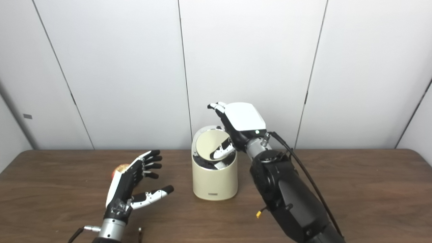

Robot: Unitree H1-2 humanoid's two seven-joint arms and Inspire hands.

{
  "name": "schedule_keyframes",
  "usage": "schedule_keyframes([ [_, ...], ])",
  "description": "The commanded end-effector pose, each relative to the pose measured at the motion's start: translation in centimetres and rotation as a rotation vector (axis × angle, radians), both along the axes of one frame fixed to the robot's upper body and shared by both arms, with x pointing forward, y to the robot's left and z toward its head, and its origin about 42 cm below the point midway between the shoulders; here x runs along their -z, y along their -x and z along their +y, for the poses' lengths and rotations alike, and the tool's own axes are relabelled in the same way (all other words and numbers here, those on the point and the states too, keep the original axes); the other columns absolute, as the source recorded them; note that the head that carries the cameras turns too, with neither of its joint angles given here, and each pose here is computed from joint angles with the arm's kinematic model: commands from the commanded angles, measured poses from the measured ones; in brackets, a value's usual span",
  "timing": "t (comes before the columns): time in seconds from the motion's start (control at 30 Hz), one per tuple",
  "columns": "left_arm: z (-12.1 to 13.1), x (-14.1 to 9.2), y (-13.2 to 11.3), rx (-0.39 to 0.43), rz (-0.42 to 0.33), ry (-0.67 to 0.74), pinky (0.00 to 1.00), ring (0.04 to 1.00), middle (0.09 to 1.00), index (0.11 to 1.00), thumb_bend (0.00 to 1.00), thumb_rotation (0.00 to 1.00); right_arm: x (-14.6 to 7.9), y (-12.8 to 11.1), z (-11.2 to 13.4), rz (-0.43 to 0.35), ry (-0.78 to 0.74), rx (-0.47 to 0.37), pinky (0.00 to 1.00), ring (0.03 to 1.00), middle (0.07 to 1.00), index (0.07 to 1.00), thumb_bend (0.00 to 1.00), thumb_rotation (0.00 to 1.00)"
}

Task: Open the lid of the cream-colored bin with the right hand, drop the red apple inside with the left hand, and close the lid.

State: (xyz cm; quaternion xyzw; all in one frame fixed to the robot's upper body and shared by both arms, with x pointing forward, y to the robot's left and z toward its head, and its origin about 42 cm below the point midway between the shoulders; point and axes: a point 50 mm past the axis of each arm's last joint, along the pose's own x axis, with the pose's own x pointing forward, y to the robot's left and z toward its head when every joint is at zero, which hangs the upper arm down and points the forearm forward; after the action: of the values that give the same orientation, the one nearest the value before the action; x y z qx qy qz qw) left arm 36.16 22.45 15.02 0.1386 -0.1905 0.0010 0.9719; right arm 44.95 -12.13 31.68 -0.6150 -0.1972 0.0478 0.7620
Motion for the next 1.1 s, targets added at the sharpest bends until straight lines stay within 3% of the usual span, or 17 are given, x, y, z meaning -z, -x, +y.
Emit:
schedule_keyframes([
  [0.0, 0.0, -1.8, -0.5, 0.003, -0.066, 0.000, 0.62, 0.732, 0.782, 0.823, 0.76, 0.09, -0.5, -0.1, -0.9, -0.015, -0.026, 0.025, 0.63, 0.782, 0.887, 0.865, 0.87, 0.26],
  [0.17, 0.1, -1.6, -0.6, 0.006, -0.064, 0.000, 0.61, 0.730, 0.780, 0.821, 0.75, 0.07, -1.0, 0.2, -1.1, -0.023, -0.171, 0.000, 0.61, 0.758, 0.849, 0.856, 0.73, 0.36],
  [0.4, 0.1, -1.5, -0.5, 0.009, -0.066, -0.005, 0.62, 0.729, 0.780, 0.821, 0.75, 0.09, -1.2, 0.6, -2.7, -0.028, -0.316, 0.002, 0.67, 0.802, 0.855, 0.863, 0.68, 0.44],
  [0.6, 0.3, -1.6, -0.5, 0.011, -0.066, 0.004, 0.61, 0.728, 0.782, 0.825, 0.75, 0.08, -0.4, 1.0, -5.6, -0.032, -0.422, 0.039, 0.62, 0.771, 0.848, 0.857, 0.66, 0.38],
  [0.8, 0.6, -1.7, -0.5, 0.003, -0.073, 0.000, 0.61, 0.719, 0.776, 0.818, 0.75, 0.08, 3.0, 2.2, -9.2, -0.029, -0.581, 0.051, 0.59, 0.745, 0.817, 0.831, 0.65, 0.32],
  [1.07, 1.0, -1.6, -0.8, -0.005, -0.069, -0.016, 0.60, 0.718, 0.772, 0.815, 0.75, 0.08, 9.6, 5.0, -10.8, -0.011, -0.731, -0.027, 0.64, 0.761, 0.842, 0.844, 0.70, 0.36],
])
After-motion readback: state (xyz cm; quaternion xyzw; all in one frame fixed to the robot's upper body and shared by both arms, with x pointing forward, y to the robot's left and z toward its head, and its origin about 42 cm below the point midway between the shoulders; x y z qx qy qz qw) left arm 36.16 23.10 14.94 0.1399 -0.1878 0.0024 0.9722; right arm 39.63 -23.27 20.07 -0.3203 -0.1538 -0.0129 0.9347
